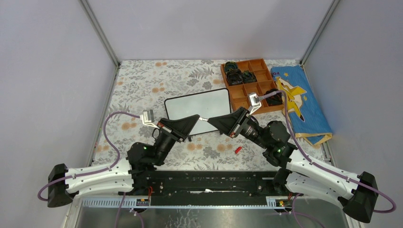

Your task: Write a sentence on the whiteboard

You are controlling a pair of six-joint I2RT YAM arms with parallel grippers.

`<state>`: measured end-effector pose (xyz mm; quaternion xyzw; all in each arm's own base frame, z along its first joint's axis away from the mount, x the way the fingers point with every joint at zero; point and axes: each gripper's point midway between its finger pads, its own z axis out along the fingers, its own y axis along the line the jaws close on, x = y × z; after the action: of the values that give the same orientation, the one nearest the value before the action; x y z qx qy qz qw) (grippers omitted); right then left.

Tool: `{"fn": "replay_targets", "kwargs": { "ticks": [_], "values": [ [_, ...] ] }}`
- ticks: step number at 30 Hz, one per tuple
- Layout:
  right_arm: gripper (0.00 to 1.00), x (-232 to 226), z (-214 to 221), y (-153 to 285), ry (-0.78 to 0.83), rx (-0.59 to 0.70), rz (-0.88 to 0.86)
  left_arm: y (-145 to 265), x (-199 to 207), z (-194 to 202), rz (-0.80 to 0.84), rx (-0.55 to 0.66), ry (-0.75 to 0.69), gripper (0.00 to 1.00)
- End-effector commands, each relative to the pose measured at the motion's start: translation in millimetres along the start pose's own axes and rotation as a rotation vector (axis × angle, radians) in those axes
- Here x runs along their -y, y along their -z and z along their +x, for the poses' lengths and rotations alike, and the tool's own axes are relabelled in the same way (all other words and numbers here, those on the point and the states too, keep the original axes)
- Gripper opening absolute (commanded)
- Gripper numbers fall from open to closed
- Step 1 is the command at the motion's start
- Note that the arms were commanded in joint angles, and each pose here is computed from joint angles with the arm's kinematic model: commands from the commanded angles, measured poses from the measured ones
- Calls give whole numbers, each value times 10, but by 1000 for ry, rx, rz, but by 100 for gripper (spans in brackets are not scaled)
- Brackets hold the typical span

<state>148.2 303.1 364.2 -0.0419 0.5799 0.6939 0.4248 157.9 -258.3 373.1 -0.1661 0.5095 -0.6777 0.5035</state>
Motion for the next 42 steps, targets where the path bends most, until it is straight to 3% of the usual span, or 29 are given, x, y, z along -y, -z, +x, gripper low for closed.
{"fn": "replay_targets", "kwargs": {
  "ticks": [1, 5, 11, 17, 35, 39, 42],
  "values": [
    [16, -204, -106, -18, 12, 34, -69, 21, -49, -19, -7, 22, 7, 0],
    [14, -186, -105, -14, 15, 37, -64, 34, -73, -11, -12, 20, 8, 0],
    [28, -180, -115, -27, 20, 41, -59, 41, -99, 0, -18, 16, 4, 0],
    [34, -159, -122, -24, 20, 46, -50, 53, -139, 10, -28, 15, 6, 0],
    [7, -172, -97, -1, 22, 34, -57, 59, -159, 26, -31, 11, 11, 0],
    [7, -165, -95, 3, 19, 34, -55, 65, -164, 24, -34, 11, 11, 0],
    [16, -161, -87, -3, 16, 30, -54, 64, -163, 13, -36, 16, 12, 0]
  ]
}}
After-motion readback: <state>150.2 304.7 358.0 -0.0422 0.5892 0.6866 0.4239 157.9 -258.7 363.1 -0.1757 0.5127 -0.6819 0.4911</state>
